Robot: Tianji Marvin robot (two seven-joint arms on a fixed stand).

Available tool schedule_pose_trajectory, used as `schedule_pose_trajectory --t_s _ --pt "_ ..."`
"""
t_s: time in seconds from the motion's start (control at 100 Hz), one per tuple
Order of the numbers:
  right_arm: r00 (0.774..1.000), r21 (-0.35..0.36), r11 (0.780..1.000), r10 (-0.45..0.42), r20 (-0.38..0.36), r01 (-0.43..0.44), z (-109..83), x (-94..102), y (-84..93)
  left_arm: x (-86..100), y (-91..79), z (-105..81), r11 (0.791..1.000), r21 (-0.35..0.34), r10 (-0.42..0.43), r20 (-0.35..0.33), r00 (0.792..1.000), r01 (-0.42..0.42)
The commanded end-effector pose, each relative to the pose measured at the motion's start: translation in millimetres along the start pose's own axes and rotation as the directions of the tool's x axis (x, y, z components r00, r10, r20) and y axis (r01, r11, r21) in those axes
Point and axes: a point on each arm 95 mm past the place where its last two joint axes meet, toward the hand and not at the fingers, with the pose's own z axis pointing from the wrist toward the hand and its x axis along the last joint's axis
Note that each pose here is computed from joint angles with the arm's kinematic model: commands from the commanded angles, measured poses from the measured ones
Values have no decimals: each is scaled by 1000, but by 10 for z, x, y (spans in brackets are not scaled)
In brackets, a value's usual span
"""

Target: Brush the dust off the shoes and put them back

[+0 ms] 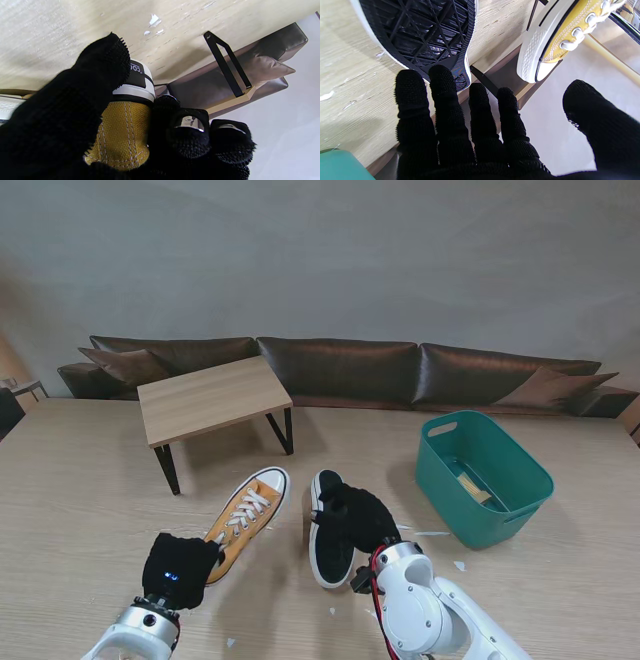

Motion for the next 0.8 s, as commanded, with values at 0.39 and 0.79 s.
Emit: schedule_pose_trajectory --t_s 0.39,0.79 --pt "1000 18 1000 4 -8 -4 9 15 -33 -306 -339 304 990 122 -64 0 998 64" --pt "1000 20 1000 3 -6 -3 25 6 -21 -584 -451 573 975 172 -148 12 989 144"
